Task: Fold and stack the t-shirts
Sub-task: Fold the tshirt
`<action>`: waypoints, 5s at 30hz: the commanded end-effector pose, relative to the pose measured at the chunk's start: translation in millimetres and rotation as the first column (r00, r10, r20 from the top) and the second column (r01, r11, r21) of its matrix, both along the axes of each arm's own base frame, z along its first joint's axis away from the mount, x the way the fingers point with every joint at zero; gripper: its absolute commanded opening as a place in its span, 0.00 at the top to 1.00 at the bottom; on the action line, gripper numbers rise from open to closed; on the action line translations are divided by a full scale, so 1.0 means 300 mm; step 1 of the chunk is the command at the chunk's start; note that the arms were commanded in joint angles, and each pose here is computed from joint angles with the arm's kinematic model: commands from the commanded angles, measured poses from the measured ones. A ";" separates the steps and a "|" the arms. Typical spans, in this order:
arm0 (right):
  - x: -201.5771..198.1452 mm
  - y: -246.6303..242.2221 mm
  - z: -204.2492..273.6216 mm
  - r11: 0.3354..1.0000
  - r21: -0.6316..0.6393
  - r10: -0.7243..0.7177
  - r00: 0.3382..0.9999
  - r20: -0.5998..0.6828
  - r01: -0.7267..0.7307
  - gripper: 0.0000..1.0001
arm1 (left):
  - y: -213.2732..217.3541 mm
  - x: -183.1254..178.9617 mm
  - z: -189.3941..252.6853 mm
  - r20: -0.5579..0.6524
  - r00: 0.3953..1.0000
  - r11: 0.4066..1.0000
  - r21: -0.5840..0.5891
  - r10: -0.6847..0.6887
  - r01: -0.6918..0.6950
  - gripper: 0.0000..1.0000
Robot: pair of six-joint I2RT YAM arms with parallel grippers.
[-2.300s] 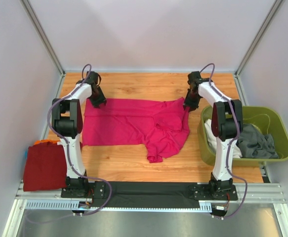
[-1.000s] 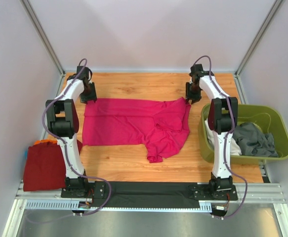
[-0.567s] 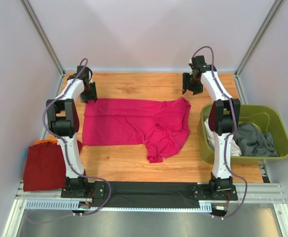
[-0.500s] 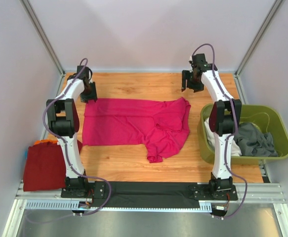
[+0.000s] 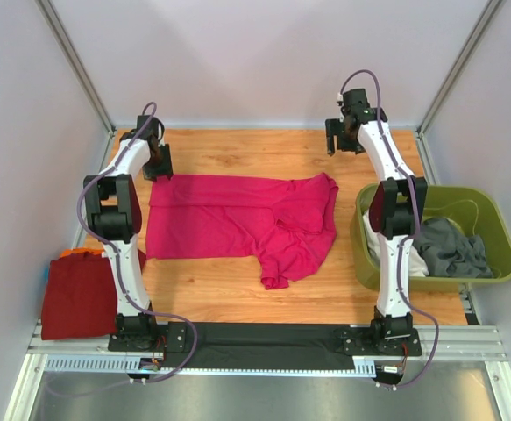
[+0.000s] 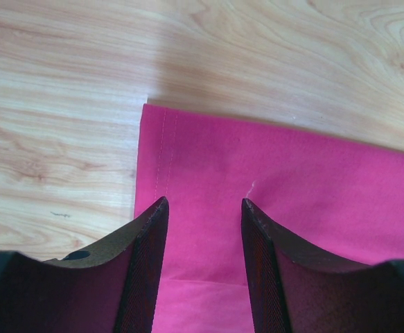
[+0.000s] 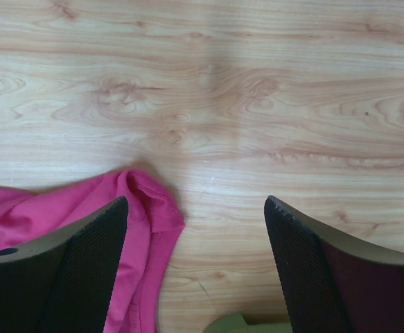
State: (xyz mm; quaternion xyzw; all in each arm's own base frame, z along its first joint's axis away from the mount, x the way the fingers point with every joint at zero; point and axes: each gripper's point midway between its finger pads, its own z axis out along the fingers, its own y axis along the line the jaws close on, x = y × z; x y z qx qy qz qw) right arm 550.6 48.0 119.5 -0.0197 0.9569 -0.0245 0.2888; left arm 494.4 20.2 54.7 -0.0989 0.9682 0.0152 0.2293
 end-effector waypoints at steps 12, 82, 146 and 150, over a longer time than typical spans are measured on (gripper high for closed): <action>-0.119 -0.116 0.271 0.997 -0.041 -0.056 0.994 0.091 0.060 0.17 | -0.006 0.062 0.020 0.037 0.999 1.000 -0.017 -0.014 0.014 0.46; -0.241 -0.040 -0.336 0.995 0.010 -0.098 0.969 -0.225 0.103 1.00 | 0.010 -0.053 -0.080 -0.079 0.995 0.998 -0.020 0.066 -0.068 0.57; -0.094 0.156 0.086 0.954 0.294 -0.052 0.999 -0.002 0.050 0.46 | -0.071 0.048 0.375 0.211 0.977 0.992 -0.128 0.015 0.012 0.47; -0.099 0.236 0.059 0.940 0.333 -0.053 0.997 -0.058 0.070 0.41 | -0.161 0.052 0.396 0.230 0.973 0.980 -0.191 -0.010 0.055 0.46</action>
